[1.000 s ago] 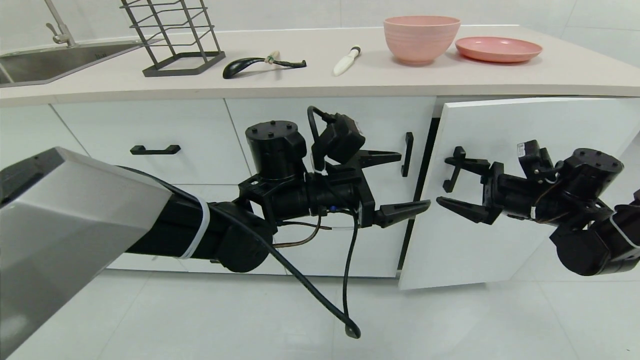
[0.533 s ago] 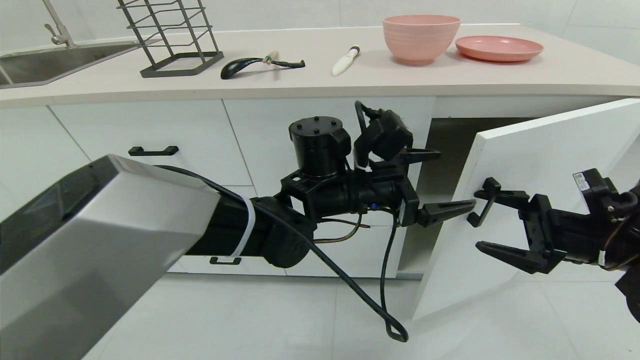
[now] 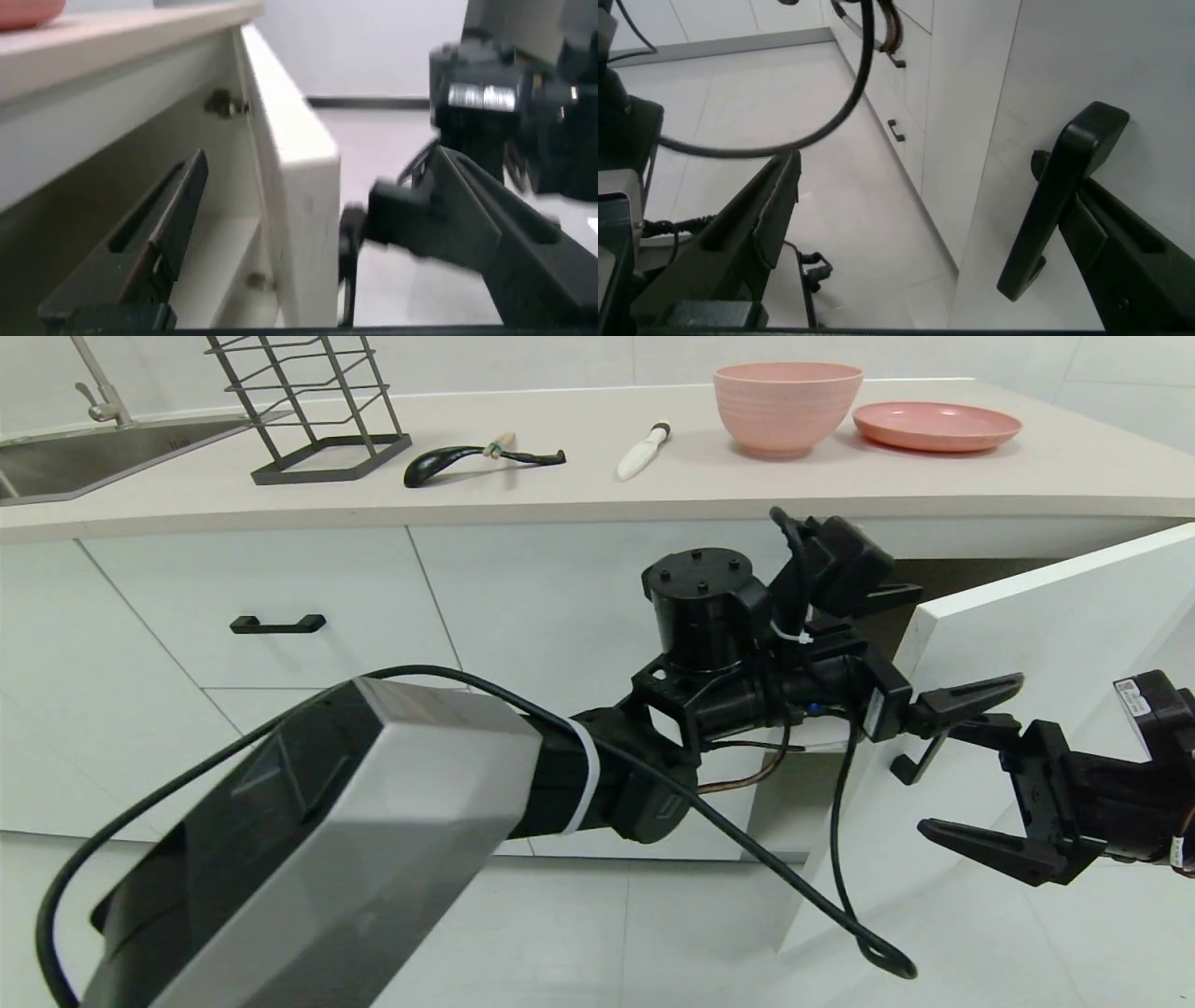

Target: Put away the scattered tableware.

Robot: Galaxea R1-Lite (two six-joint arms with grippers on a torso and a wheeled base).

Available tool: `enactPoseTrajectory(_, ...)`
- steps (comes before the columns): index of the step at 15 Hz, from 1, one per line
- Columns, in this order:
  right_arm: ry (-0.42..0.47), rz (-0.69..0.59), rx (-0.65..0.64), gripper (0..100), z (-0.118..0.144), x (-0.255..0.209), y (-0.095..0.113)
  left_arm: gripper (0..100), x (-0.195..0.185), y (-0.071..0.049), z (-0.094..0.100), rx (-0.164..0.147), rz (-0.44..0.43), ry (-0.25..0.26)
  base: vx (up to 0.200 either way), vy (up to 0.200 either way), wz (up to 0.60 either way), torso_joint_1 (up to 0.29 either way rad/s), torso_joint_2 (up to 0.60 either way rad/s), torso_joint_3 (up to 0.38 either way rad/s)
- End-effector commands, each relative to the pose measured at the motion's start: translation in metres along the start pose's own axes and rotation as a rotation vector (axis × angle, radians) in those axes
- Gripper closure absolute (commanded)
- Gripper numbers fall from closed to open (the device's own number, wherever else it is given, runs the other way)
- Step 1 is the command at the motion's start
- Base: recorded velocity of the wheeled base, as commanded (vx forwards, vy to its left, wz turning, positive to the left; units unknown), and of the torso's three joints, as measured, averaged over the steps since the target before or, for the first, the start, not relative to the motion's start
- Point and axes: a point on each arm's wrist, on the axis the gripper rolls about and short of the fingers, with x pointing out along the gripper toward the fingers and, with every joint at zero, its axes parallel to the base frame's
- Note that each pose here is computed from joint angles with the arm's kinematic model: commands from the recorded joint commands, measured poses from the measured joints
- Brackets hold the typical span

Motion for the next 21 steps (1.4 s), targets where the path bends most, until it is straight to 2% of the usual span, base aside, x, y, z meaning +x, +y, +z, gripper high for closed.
enactPoseTrajectory(1,0.000,0.010,0.000,0,-0.001,-0.001,0.000,0,0.026,-0.027,-0.023,-0.058,-0.063,-0.016,0.000,0.000,0.00,0.000,0.00,0.000)
enactPoseTrajectory(3,0.022,-0.033,0.029,0,-0.013,-0.010,-0.008,0,0.032,-0.041,-0.025,-0.094,-0.091,-0.014,0.000,0.000,0.00,0.000,0.00,0.000)
enactPoseTrajectory(5,0.038,-0.077,0.044,0,-0.021,-0.019,-0.014,0,0.030,-0.042,-0.029,-0.097,-0.091,-0.014,0.000,0.000,0.00,0.000,0.00,0.000)
enactPoseTrajectory(7,0.053,-0.126,0.057,0,-0.030,-0.029,-0.020,0,0.024,-0.047,-0.032,-0.121,-0.093,-0.009,0.000,0.000,0.00,0.000,0.00,0.000)
enactPoseTrajectory(12,0.088,-0.203,0.097,0,-0.037,-0.051,-0.008,0,0.026,-0.054,-0.029,-0.135,-0.108,-0.007,0.000,0.000,0.00,0.000,0.00,0.000)
enactPoseTrajectory(13,0.090,-0.219,0.095,0,-0.038,-0.055,-0.010,0,0.029,-0.060,-0.030,-0.140,-0.120,-0.005,0.000,0.000,0.00,0.000,0.00,0.000)
enactPoseTrajectory(16,0.103,-0.251,0.125,0,-0.044,-0.064,-0.010,0,0.033,-0.068,-0.035,-0.174,-0.136,0.002,0.000,0.000,0.00,0.000,0.00,0.000)
enactPoseTrajectory(18,0.110,-0.255,0.160,0,-0.053,-0.065,-0.012,0,0.036,-0.069,-0.034,-0.194,-0.141,-0.008,0.000,0.000,0.00,0.000,0.00,0.000)
enactPoseTrajectory(21,0.110,-0.255,0.160,0,-0.058,-0.064,-0.017,0,0.041,-0.066,-0.039,-0.192,-0.138,-0.020,0.000,0.000,0.00,0.000,0.00,0.000)
